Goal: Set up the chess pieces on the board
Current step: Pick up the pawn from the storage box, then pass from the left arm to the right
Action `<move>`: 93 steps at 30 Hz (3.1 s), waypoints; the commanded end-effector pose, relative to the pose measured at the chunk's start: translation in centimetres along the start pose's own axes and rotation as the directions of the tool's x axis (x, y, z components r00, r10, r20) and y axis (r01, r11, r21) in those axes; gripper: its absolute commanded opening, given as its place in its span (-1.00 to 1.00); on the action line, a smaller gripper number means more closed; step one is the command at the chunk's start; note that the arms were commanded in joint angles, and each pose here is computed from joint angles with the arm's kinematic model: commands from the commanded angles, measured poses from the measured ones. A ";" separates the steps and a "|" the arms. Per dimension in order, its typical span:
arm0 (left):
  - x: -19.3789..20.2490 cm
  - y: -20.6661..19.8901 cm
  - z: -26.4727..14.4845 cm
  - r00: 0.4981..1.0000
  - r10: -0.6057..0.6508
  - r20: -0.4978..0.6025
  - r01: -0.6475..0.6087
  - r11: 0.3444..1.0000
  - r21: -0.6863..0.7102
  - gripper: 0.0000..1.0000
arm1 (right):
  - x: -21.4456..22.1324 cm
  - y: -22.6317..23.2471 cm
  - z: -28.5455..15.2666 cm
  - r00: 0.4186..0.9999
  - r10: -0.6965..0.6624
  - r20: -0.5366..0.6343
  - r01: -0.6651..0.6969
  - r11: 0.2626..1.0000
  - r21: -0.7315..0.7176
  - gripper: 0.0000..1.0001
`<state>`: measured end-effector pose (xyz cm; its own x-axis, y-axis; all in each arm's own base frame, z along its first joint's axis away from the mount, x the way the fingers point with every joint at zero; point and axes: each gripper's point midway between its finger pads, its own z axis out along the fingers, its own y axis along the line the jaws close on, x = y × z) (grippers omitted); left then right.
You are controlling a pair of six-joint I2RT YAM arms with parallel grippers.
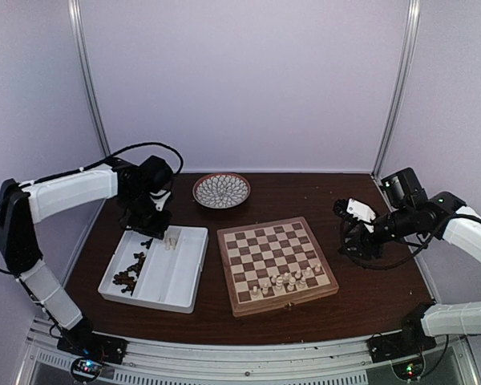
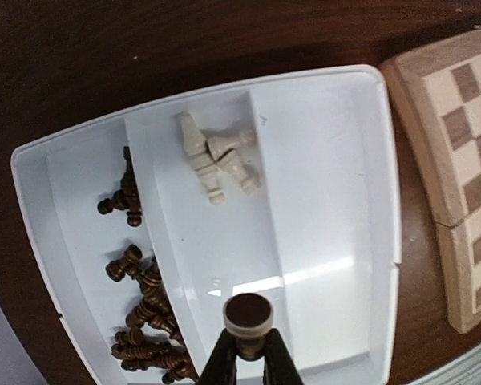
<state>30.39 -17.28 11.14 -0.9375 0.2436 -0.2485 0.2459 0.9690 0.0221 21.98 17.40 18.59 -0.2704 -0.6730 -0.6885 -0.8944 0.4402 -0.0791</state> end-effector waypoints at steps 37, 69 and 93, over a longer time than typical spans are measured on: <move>8.2 -26.1 -15.5 0.939 0.336 -0.075 -0.061 0.376 0.925 -0.85 | -12.2 8.6 -1.7 0.819 -0.563 0.109 0.573 0.793 -0.208 0.05; 10.4 -30.0 -20.1 0.896 0.444 -0.019 -0.062 0.168 0.984 -0.85 | -15.4 18.0 1.7 0.626 -0.769 0.127 0.767 0.578 -0.280 -0.12; 3.9 -25.1 -20.6 0.811 0.091 0.578 -0.502 0.617 0.606 -0.15 | -16.4 11.8 1.5 0.949 -0.242 0.204 0.302 0.884 -0.356 -0.82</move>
<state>12.78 -39.12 28.76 -0.7113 0.3951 -0.5813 0.7022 0.3653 -0.6111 16.18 34.10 25.28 0.1961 -0.7385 -0.6451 -0.9792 -0.1129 -0.1684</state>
